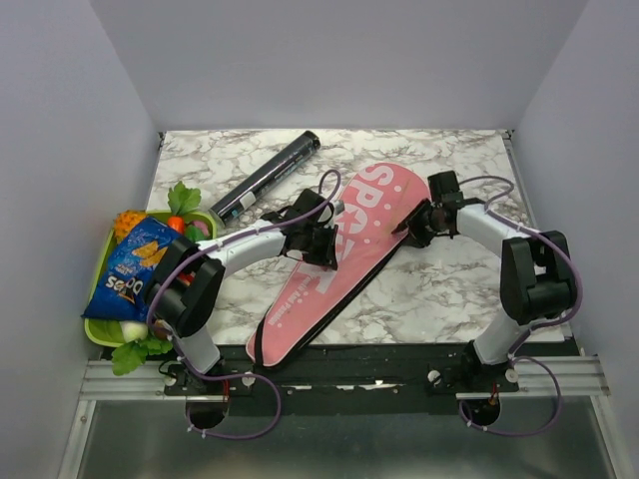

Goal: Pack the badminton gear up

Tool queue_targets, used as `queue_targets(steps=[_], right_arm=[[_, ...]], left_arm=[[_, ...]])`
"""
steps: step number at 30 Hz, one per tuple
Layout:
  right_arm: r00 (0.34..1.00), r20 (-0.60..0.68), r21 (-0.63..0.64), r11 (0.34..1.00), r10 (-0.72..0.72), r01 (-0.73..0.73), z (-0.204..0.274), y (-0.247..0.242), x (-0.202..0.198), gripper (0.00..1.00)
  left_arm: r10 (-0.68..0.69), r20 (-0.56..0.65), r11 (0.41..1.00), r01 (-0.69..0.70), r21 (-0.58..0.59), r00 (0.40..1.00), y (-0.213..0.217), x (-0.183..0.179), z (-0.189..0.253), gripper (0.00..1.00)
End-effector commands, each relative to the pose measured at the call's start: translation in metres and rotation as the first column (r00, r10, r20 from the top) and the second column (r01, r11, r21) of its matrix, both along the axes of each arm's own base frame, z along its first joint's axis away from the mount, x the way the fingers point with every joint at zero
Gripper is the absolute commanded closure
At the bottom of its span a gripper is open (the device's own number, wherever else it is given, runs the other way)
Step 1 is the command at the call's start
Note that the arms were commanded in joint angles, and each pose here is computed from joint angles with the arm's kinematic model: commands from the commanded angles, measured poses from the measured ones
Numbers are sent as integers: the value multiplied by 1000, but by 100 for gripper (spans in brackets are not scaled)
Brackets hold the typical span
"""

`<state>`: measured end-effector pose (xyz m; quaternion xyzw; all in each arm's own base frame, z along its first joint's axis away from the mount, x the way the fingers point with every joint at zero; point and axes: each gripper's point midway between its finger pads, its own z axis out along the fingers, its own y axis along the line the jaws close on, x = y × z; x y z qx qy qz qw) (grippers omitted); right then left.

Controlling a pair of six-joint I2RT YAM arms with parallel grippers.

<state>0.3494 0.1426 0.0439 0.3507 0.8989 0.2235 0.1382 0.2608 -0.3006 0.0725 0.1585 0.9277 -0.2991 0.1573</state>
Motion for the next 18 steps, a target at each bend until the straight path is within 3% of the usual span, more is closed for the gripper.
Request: queue_targets(steps=[1, 5, 9, 18], right_arm=[[998, 64, -146, 989, 21, -11, 33, -26, 19, 50], [993, 120, -252, 967, 1, 29, 51, -71, 33, 49], [996, 91, -307, 950, -25, 52, 46, -109, 42, 50], [995, 25, -198, 976, 99, -92, 14, -104, 56, 54]], left_arm=[[-10, 32, 999, 11, -46, 999, -3, 1, 23, 100], [-28, 19, 998, 29, -56, 999, -3, -8, 26, 100], [-105, 34, 994, 107, -34, 994, -15, -27, 32, 100], [-216, -20, 970, 212, -119, 976, -62, -50, 27, 100]])
